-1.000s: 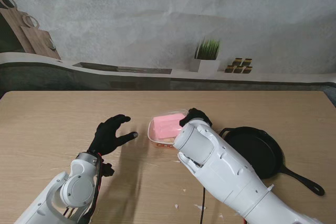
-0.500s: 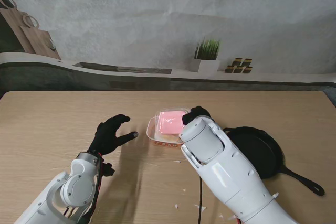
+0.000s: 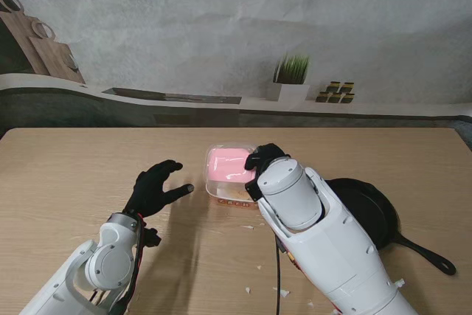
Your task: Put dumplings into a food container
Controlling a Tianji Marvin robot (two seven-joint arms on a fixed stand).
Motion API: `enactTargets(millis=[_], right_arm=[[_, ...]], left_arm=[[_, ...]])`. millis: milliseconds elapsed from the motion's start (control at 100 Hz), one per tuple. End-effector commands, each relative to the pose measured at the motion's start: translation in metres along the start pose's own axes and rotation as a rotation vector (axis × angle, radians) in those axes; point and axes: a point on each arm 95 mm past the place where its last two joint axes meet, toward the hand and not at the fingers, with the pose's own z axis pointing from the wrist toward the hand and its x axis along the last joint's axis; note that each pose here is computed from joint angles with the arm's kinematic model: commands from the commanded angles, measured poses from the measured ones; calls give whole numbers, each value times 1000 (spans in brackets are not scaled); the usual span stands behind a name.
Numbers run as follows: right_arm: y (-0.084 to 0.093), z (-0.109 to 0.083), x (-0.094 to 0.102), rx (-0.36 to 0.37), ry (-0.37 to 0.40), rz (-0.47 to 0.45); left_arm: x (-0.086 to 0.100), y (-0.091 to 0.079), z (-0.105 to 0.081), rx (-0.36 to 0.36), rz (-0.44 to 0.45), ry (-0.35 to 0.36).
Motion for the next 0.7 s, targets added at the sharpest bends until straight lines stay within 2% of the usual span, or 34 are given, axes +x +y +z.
enactTargets(millis=[0, 250, 450, 690], right_arm=[[-12, -4, 0, 47, -16, 12], [-23, 6, -9, 52, -91, 30], [-25, 18, -16, 34, -130, 2], [-21, 24, -22, -5, -153, -96]], left_arm=[[1, 2, 0, -11, -7, 0], [0, 0, -1, -5, -6, 1], [0, 1, -1, -8, -6, -1], [0, 1, -1, -8, -5, -2]])
